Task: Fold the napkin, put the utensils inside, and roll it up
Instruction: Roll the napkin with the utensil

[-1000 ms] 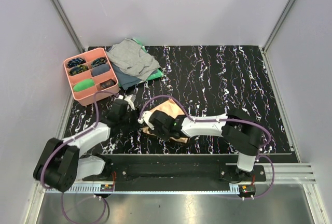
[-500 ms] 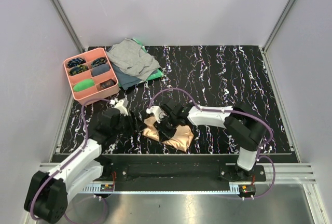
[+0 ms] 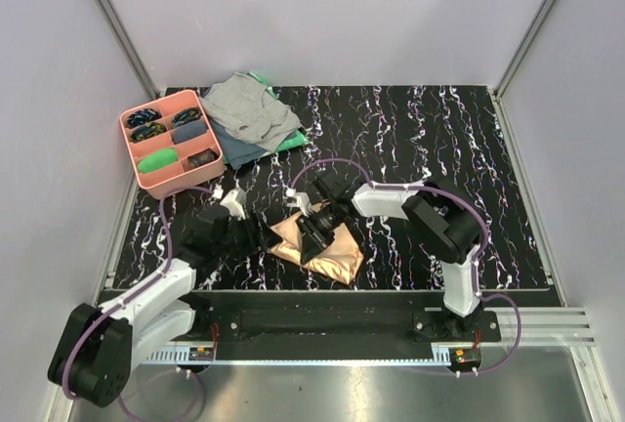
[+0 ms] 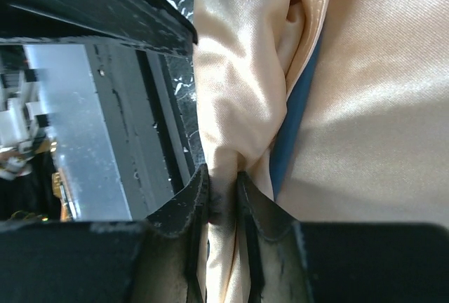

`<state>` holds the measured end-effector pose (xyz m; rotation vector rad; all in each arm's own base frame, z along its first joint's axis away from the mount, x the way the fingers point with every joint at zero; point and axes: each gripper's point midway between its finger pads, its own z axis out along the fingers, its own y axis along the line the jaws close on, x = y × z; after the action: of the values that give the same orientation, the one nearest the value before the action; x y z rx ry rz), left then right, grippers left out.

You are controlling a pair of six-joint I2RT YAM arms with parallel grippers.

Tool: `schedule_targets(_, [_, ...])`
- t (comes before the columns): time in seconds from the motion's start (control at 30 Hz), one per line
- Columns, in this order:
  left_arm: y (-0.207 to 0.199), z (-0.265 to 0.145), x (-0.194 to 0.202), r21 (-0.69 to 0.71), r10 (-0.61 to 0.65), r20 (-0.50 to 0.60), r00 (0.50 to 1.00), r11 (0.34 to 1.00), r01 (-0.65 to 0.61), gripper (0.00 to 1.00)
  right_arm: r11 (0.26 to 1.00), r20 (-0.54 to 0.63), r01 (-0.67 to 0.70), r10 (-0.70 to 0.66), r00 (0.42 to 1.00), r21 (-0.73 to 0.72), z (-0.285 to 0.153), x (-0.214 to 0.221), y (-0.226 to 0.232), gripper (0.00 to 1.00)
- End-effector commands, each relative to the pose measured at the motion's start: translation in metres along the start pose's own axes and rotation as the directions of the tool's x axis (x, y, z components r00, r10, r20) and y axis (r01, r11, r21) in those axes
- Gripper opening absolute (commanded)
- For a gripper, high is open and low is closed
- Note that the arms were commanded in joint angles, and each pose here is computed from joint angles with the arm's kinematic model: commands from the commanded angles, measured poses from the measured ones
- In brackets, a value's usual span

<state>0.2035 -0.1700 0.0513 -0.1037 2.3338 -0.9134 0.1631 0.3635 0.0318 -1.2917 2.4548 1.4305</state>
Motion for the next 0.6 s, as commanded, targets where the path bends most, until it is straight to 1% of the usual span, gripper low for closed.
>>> schedule_targets(0.0, [-0.012, 0.008, -0.014, 0.057, 0.035, 0.037, 0.999, 0.998, -0.037, 0.68, 0.992, 0.006, -0.032, 0.032, 0.999, -0.12, -0.003, -0.008, 0.007, 0.21])
schedule_targets(0.2, [-0.004, 0.019, -0.013, 0.027, 0.05, 0.007, 0.999, 0.998, -0.05, 0.67, 0.986, -0.003, -0.054, 0.054, 0.999, -0.157, -0.001, -0.007, 0.006, 0.2])
schedule_targets(0.4, [-0.003, 0.029, -0.016, 0.033, 0.048, 0.005, 0.999, 0.998, -0.048, 0.63, 0.98, -0.024, -0.075, 0.071, 0.997, -0.186, 0.001, -0.003, 0.005, 0.2])
schedule_targets(0.43, [-0.003, 0.031, -0.015, 0.033, 0.046, 0.0, 0.999, 0.998, -0.046, 0.58, 0.979, -0.03, -0.081, 0.077, 0.997, -0.185, 0.001, -0.001, 0.004, 0.2])
schedule_targets(0.5, [-0.005, 0.033, -0.015, 0.046, 0.046, -0.009, 0.999, 0.998, -0.046, 0.51, 0.98, -0.031, -0.084, 0.08, 0.996, -0.182, 0.001, -0.001, 0.001, 0.2])
schedule_targets(0.53, [-0.005, 0.033, -0.013, 0.048, 0.047, -0.019, 0.999, 0.998, -0.046, 0.44, 0.98, -0.032, -0.087, 0.083, 0.996, -0.18, 0.001, 0.0, -0.001, 0.21])
schedule_targets(0.57, [-0.005, 0.033, -0.011, 0.056, 0.047, -0.03, 0.998, 0.997, -0.046, 0.39, 0.98, -0.031, -0.09, 0.086, 0.996, -0.176, 0.0, 0.0, -0.002, 0.2])
